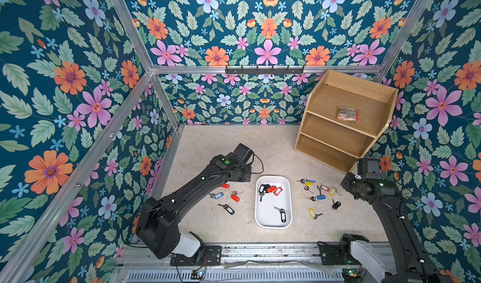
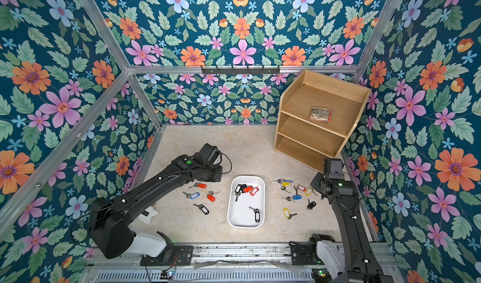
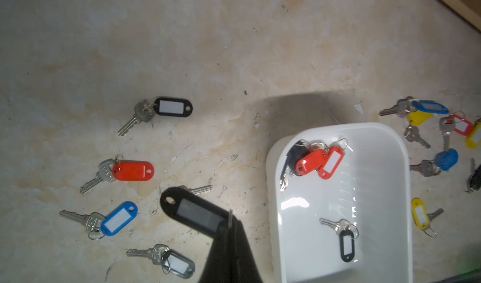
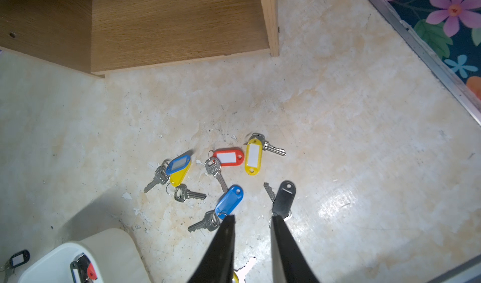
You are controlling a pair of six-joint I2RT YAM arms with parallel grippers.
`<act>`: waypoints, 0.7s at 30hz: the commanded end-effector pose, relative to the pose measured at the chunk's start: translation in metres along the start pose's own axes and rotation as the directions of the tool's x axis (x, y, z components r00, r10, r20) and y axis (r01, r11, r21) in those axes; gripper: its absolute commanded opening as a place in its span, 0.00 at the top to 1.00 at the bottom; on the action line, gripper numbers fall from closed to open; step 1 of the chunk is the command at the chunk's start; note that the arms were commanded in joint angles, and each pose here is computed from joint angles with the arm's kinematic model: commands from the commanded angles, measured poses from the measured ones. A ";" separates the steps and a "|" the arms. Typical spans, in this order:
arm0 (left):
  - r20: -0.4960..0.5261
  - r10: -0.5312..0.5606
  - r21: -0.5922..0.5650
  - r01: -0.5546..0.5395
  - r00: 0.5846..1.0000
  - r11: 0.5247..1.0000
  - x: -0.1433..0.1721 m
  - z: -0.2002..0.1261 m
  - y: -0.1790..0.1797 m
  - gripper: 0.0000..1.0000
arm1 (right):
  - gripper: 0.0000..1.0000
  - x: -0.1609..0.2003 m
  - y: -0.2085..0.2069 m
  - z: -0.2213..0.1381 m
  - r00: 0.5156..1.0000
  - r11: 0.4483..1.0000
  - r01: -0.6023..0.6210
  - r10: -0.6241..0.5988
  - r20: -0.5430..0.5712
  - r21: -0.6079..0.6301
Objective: Take the keys out of the storage box
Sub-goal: Place the key at the center of the board.
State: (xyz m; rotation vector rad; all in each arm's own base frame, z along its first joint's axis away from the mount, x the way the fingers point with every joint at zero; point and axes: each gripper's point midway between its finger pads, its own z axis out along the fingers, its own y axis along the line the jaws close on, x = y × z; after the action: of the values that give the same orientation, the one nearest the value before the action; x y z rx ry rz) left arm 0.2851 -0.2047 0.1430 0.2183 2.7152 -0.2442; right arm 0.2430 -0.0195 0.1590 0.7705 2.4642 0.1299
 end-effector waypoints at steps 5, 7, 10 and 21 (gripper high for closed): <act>-0.069 0.002 0.018 0.000 0.998 1.000 -0.009 0.052 0.008 1.00 | 0.71 0.000 0.022 -0.020 0.998 0.991 0.058 -0.054 0.038 -0.120; -0.085 -0.005 0.012 0.006 0.996 1.000 -0.011 0.064 0.010 1.00 | 0.70 0.001 0.024 -0.022 0.997 0.990 0.065 -0.060 0.039 -0.126; -0.108 -0.014 0.021 0.017 0.994 1.000 -0.010 0.080 0.010 1.00 | 0.69 0.002 0.026 -0.022 0.997 0.989 0.073 -0.069 0.036 -0.132; -0.131 -0.053 0.065 0.062 0.990 0.996 0.013 0.088 0.009 0.40 | 0.58 0.008 0.030 -0.017 0.996 0.987 0.092 -0.091 0.014 -0.129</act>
State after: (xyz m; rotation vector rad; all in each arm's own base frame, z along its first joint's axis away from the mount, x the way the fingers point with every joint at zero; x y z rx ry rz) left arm 0.3083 -0.2079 0.0509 0.1904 2.8737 -0.2990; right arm 0.2422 0.0101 0.1766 0.6163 2.4505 0.2554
